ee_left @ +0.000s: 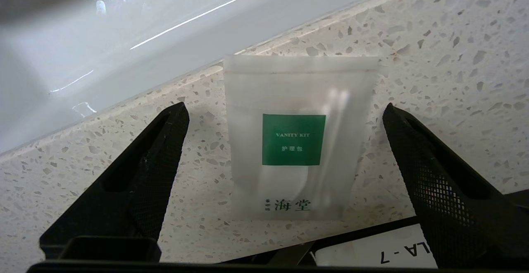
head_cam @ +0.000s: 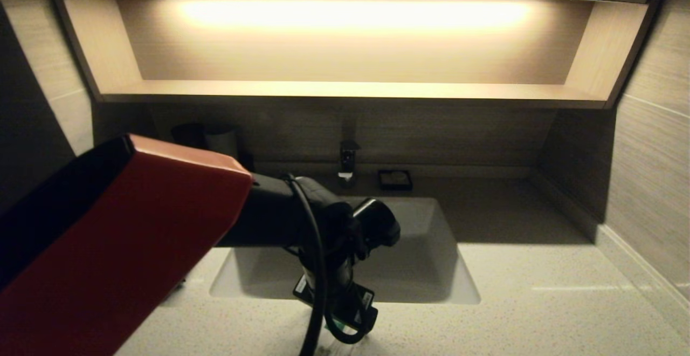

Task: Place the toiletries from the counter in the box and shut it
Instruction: Pick up the bathroom toiletry

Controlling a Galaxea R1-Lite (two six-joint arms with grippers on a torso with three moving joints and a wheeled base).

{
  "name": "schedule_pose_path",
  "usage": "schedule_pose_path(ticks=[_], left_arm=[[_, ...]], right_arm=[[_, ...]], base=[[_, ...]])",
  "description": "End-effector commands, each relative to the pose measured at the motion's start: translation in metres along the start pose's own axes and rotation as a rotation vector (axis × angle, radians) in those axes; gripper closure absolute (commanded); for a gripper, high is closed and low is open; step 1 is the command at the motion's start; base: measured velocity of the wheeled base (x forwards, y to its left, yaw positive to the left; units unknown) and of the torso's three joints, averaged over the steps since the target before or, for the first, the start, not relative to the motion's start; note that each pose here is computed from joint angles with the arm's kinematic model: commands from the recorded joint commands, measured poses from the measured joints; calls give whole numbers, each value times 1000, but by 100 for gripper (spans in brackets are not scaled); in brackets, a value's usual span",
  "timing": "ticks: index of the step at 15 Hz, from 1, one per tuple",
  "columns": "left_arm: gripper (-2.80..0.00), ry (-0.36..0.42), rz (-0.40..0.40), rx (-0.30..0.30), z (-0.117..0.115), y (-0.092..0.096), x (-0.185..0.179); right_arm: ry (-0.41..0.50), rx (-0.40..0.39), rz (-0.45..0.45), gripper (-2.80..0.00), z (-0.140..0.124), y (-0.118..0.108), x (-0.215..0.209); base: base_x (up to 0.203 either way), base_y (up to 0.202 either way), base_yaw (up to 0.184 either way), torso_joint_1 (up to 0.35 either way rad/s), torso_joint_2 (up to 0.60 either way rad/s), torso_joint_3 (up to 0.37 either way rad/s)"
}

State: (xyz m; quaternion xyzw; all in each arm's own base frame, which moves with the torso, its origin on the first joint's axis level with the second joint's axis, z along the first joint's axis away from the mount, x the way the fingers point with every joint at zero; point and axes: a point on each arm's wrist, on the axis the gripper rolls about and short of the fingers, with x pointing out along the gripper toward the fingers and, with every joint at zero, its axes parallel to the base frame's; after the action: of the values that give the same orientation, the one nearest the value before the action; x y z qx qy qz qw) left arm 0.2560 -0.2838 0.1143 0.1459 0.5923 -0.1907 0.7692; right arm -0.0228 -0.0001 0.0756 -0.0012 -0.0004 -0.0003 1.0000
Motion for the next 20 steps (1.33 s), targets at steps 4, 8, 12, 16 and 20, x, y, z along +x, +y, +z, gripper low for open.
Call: schedule_pose_path(ticks=[4, 8, 12, 16, 20], left_arm=[[-280, 6, 2, -4, 0, 1, 1], [-280, 8, 1, -6, 0, 1, 2], [-280, 10, 4, -14, 0, 1, 4], [-280, 14, 5, -12, 0, 0, 5], [-280, 16, 6, -14, 0, 1, 5]], right_arm=[[1, -1, 1, 0, 0, 0, 0], [1, -1, 1, 0, 0, 0, 0], [1, -1, 1, 0, 0, 0, 0], [1, -1, 0, 0, 0, 0, 0], [1, -1, -1, 0, 0, 0, 0]], base=[[0, 0, 0, 0, 0, 0], [0, 0, 0, 0, 0, 0], [0, 0, 0, 0, 0, 0], [0, 0, 0, 0, 0, 0], [0, 0, 0, 0, 0, 0]])
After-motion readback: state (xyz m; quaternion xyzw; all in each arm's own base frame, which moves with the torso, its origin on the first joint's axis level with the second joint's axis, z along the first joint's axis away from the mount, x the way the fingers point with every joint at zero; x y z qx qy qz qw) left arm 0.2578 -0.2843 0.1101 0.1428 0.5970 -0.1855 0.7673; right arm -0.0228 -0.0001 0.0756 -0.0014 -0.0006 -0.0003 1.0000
